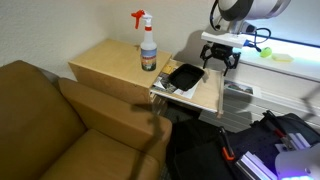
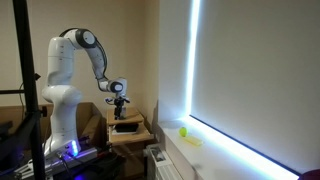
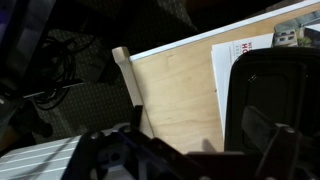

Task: Move the black tray to the window sill then place the green ball on it and close the top tray of the night stand

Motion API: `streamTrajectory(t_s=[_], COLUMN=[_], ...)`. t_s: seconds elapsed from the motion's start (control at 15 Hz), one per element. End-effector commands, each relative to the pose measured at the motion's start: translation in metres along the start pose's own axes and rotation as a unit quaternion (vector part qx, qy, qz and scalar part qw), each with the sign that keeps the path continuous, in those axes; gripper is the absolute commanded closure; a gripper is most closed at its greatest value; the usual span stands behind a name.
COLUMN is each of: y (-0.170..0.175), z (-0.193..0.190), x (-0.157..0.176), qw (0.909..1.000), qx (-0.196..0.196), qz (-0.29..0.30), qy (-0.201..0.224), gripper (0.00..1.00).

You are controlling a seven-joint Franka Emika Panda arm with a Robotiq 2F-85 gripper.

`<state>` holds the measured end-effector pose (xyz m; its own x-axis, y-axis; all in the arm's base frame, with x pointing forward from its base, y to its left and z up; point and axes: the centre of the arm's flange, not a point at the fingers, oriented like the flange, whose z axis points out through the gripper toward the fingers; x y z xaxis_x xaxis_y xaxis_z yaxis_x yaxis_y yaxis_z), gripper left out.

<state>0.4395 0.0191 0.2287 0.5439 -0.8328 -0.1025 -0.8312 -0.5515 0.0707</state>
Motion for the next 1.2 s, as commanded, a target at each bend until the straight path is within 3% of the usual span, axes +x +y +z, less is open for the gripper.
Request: streamTrajectory(t_s=[0.0,0.13,0.27,0.6,0.67,0.93,1.13], y=[-0.023,-0.036,-0.049,-0.067,-0.052,-0.056,-0.066], z=[0.041,0.058,0.076,0.121,0.106,0.112,0.138], x=[0.016,0.02,0.024,0.032,0.024,0.024,0.034], qw=[0.9986,0.9947,0.9909,0.9937,0.9934,0.9936,0.9932], qx=[0.033,0.08,0.103,0.073,0.077,0.075,0.076], qz=[0.032,0.045,0.046,0.049,0.043,0.046,0.05], qy=[0.025,0.046,0.074,0.069,0.073,0.071,0.074], gripper=[0.0,0.0,0.0,0.0,0.0,0.0,0.0])
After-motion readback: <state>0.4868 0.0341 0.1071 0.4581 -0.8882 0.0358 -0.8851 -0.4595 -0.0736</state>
